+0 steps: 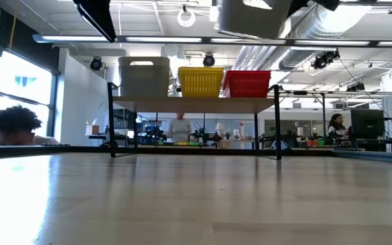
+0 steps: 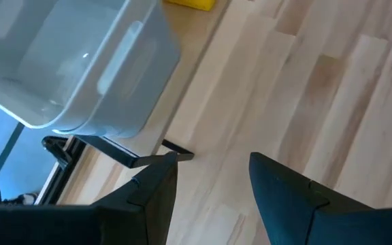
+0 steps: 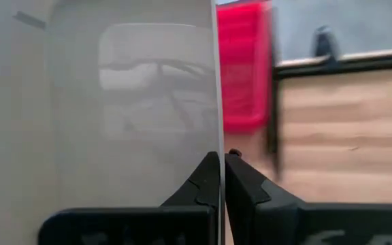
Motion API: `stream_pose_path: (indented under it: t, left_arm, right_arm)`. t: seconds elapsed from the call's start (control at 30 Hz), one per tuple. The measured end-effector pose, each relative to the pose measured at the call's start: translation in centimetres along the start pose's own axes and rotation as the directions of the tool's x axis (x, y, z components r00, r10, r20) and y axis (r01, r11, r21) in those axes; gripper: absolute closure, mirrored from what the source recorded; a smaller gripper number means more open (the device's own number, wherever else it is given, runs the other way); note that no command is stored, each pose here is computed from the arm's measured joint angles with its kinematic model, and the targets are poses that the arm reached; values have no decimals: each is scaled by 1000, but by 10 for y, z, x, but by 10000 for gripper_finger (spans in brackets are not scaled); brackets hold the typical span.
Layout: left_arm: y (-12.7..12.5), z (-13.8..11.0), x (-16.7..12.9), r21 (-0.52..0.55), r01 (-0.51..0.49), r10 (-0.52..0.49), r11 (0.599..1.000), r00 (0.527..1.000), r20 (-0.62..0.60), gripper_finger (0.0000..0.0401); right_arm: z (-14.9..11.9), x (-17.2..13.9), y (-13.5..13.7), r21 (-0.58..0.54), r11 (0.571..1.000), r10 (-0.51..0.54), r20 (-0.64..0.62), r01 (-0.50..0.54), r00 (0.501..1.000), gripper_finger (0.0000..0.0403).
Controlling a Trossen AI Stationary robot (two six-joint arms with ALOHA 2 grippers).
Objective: Stack baskets on shelf by color
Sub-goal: Stack the gray bin on top of the other gray bin on the shelf
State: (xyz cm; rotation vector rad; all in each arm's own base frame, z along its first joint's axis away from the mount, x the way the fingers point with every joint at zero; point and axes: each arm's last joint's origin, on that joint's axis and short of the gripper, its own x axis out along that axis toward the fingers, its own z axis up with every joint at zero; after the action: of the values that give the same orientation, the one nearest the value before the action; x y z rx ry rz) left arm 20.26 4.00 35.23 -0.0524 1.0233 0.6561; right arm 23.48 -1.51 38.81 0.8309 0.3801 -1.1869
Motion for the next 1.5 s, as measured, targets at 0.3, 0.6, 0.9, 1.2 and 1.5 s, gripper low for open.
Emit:
stream_pose_path:
  t: [0.3,0.6,0.9,1.2,1.5]
  left_arm:
    - [-20,-5,-9,42,82,-82,996,996,16,229]
    - [-45,-15,-24,33,185,-186,982,982,26,229]
    - [-71,-28,-38,-24,260,-260,965,965,28,229]
    - [-105,-38,-35,45,246,-246,968,969,-2,229]
    - [-135,-45,-23,123,199,-196,972,980,-39,229]
  right_arm:
    - [-61,12,55,9,984,177,-75,-177,981,403]
    - [-116,33,84,-29,974,214,-184,-223,959,403]
    - [-162,67,101,-60,975,188,-299,-215,936,403]
    - [-198,103,108,-79,980,144,-344,-181,928,403]
    - [-227,129,105,-69,993,65,-374,-97,925,403]
